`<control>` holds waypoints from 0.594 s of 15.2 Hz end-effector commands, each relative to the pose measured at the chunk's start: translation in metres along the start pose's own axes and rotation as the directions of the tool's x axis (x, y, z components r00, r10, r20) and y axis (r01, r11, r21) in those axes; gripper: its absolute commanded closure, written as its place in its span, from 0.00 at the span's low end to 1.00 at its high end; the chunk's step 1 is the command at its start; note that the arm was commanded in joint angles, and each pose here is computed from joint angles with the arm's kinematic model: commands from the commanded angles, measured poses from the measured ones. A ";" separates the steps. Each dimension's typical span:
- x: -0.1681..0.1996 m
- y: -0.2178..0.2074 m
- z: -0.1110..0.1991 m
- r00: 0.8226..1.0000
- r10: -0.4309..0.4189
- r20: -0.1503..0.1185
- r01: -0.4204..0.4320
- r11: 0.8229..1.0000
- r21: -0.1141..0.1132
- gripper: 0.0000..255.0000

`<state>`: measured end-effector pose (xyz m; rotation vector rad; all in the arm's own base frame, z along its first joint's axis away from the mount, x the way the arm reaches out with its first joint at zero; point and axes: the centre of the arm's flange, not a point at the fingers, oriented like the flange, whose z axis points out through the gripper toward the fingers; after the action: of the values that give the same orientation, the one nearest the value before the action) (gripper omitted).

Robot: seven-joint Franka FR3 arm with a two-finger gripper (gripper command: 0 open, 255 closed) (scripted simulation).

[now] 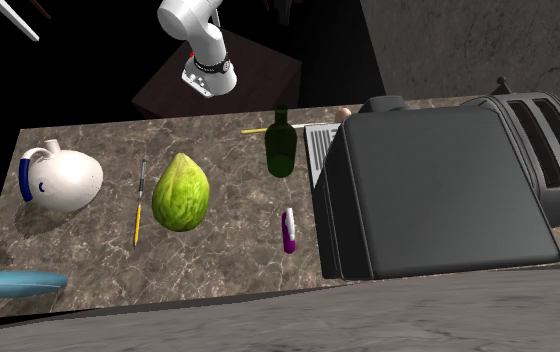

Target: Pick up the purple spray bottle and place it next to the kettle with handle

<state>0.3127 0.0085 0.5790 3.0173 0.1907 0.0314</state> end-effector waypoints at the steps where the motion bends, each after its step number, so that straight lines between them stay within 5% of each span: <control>1: 0.000 0.000 0.000 1.000 0.000 0.000 0.000 1.000 0.000 0.00; 9: 0.061 0.068 0.044 0.988 0.154 0.009 -0.154 0.987 -0.052 0.00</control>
<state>0.3754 -0.0489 0.5506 2.9802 -0.0144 0.0287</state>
